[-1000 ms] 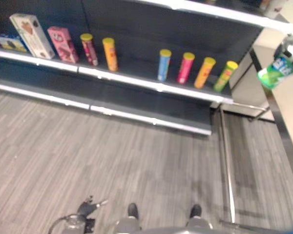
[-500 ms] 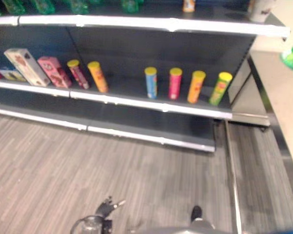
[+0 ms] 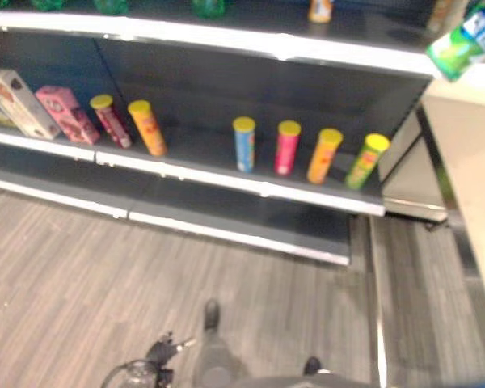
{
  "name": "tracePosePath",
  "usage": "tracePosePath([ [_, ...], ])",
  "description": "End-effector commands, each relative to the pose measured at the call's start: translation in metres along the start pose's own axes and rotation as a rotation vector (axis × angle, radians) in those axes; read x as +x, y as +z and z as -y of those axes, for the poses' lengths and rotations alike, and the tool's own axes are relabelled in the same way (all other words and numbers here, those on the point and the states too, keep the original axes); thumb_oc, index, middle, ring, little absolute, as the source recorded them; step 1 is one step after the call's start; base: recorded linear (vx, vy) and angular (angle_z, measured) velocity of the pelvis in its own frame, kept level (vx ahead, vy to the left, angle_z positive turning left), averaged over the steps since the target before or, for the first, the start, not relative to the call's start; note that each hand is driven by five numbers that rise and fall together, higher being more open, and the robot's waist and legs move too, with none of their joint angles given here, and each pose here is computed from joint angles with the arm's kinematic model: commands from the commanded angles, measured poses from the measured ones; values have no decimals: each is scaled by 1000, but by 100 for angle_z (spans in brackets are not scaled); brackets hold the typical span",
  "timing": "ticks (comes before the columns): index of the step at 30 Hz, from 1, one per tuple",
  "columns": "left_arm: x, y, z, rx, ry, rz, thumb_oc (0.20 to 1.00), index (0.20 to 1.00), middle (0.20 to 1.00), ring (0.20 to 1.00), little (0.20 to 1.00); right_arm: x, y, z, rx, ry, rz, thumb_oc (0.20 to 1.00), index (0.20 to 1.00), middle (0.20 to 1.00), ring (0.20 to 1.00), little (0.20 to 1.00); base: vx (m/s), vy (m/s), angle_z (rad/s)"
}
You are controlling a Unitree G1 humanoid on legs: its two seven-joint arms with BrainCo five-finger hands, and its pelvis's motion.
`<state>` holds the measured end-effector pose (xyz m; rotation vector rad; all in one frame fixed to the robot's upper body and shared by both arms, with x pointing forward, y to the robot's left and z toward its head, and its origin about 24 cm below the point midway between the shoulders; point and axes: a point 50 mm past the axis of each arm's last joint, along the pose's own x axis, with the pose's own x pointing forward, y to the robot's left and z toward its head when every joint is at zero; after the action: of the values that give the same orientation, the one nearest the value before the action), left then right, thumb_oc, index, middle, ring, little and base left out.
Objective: Put the goods on the table back onto the shelves and tidy them up.
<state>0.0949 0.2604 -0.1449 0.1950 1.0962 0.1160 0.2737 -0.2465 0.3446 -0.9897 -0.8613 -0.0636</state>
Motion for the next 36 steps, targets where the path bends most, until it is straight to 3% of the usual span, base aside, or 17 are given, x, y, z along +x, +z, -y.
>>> tracePosePath([
  [1, 0, 12, -15, 46, 35, 52, 1000, 1000, 1000, 1000, 1000, 12, 18, 24, -27, -99, 87, 200, 200, 200, 200, 200, 181, 209, -84],
  [8, -2, 28, -39, -10, 135, 105, 1000, 1000, 1000, 1000, 1000, 20, 36, 11, 6, -95, 167, 200, 200, 200, 200, 200, 136, 237, -82],
  [14, -3, 9, -33, -22, 125, 52, 1000, 1000, 1000, 1000, 1000, 22, 49, 13, 14, -97, 234, 200, 200, 200, 200, 200, 186, 230, -49],
  [25, 0, 9, -14, 59, 53, 41, 1000, 1000, 1000, 1000, 1000, 15, 47, 35, -120, -95, 207, 200, 200, 200, 200, 200, 57, 13, 62],
  [36, -1, 3, -11, 58, 36, 27, 1000, 1000, 1000, 1000, 1000, 21, 49, 27, -78, -37, 217, 200, 200, 200, 200, 200, 1, -12, 2],
])
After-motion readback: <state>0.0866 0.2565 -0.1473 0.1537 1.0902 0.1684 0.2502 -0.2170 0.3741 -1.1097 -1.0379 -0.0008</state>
